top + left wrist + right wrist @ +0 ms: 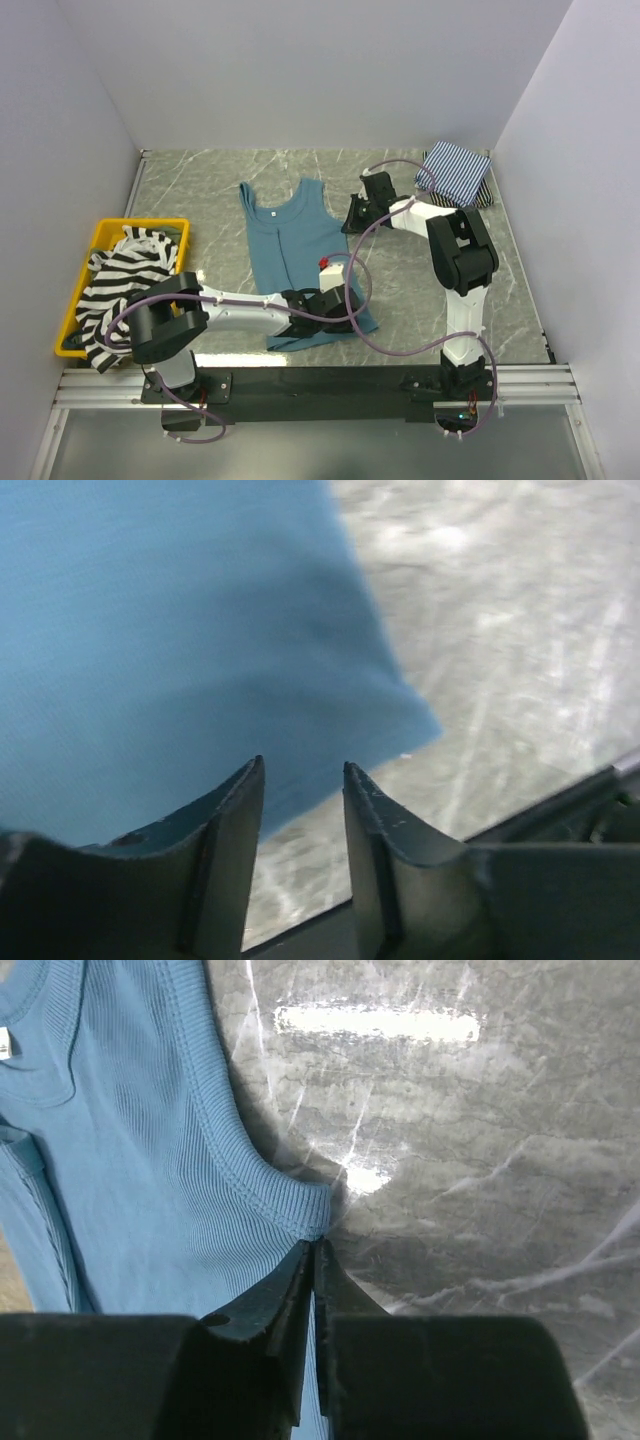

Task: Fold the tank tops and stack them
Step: Fold the tank top

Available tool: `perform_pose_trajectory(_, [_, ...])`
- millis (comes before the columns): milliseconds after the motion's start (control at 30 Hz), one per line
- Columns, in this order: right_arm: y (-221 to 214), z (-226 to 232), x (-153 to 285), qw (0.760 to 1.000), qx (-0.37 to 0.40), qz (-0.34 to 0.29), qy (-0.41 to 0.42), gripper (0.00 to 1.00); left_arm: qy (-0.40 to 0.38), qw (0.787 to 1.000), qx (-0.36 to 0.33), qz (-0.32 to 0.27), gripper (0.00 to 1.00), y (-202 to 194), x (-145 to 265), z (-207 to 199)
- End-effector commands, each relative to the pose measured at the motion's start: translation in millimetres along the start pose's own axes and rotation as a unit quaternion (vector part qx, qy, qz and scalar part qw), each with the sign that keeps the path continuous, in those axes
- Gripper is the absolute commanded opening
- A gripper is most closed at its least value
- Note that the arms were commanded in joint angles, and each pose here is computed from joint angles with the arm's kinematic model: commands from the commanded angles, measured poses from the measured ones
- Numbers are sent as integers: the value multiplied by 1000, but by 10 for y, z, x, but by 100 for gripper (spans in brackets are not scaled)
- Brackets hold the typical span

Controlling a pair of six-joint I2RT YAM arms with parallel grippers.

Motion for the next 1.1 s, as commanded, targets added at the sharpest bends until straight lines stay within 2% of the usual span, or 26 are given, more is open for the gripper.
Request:
perform_pose_trajectory(0, [70,-12,-11,1000,-8,-20,12,9,-87,996,-22,-1,45,7,76,-337])
perform_pose_trajectory(67, [31,-51,19,999,-17,-18,20,6,-119,992,-36,4,46,-22,58,-461])
perform_pose_trajectory(267, [-23,-110,93,999,-27,-21,31,5,-127,990,-65,6,49,-163,-25,-683])
perform_pose_trajectory(333, [-44,-141,115,998,-34,-21,38,5,-110,992,-64,-2,49,-194,-73,-698])
perform_pose_trajectory(433, [-62,-169,132,998,-39,-22,44,4,-29,997,-64,-35,48,-222,-200,-681])
perform_pose_trajectory(567, [-82,-173,136,998,-41,-21,47,3,45,991,-82,-97,47,-266,-235,-675])
perform_pose_trajectory(767, [-112,-178,132,998,-44,-18,48,2,77,986,-106,-105,45,-380,-316,-705])
perform_pose_trajectory(1067, [-156,-204,131,998,-51,-11,48,1,84,985,-118,-98,39,-487,-366,-677])
Point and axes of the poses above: each gripper's point midway between its finger pads, its own x axis back along the fingers, its own z axis along the line the jaws close on, y = z × x, the point moved 10 cm from there along x, back along the fingers, and after that the axes turned 11 degrees about x, right-handed, at the moved point
